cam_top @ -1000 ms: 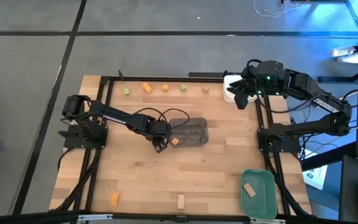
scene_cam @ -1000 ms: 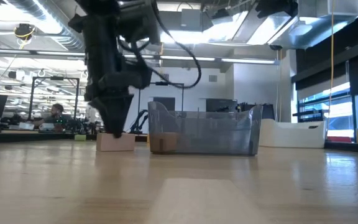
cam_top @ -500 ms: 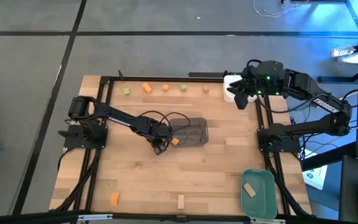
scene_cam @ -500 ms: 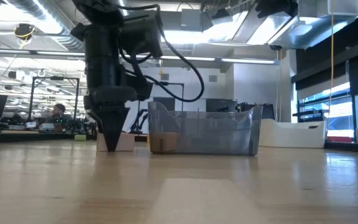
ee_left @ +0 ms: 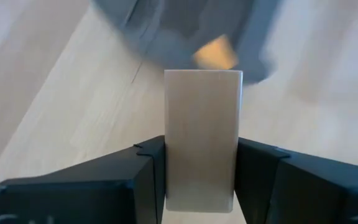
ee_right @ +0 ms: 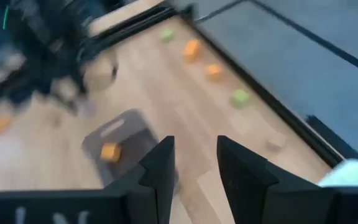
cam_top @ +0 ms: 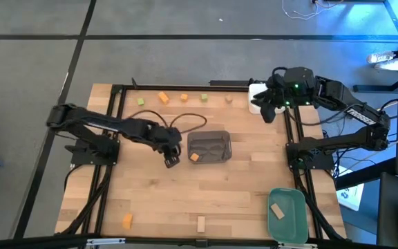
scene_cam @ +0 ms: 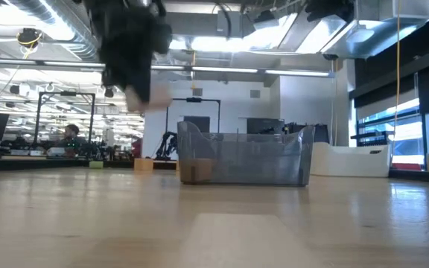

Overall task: Sort & place blocks by color
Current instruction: Put the brown block into the blue bin

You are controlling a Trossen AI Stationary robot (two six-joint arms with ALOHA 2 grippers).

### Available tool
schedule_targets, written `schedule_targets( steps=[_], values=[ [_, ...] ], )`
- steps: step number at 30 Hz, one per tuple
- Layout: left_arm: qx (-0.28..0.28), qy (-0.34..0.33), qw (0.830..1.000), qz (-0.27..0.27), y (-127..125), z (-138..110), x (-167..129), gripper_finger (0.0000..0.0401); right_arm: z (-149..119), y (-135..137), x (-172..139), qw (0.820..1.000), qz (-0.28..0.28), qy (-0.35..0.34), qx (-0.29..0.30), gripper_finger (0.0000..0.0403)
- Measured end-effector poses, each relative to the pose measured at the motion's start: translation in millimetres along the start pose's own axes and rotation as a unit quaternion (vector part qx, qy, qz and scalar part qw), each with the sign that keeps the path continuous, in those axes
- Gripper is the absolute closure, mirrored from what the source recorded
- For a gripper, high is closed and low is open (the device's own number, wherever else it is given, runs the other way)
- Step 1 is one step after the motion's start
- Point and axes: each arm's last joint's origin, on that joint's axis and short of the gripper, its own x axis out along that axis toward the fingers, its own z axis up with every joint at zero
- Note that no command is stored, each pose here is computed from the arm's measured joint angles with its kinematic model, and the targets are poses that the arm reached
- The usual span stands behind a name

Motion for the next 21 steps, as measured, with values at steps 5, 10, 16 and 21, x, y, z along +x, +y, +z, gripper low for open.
schedule_targets(
  steps=[5, 10, 16, 21],
  values=[
    [0.001, -0.069, 0.994, -0.087, 0, 12, -35, 0.0289, 0, 13, 17, 0.979, 0.116, 0.026, -0.166, 0.0283],
    [0.018, -0.113, 0.981, -0.156, -1, 19, -55, 0.0289, -2, 36, 45, 0.912, 0.226, 0.029, -0.342, 0.0283],
    [0.024, -0.128, 0.973, -0.190, -3, 24, -58, 0.0289, 0, 62, 79, 0.886, 0.254, 0.013, -0.388, 0.0283],
    [0.025, -0.123, 0.973, -0.195, -3, 24, -58, 0.0289, 4, 75, 108, 0.902, 0.228, -0.001, -0.368, 0.0283]
  ],
)
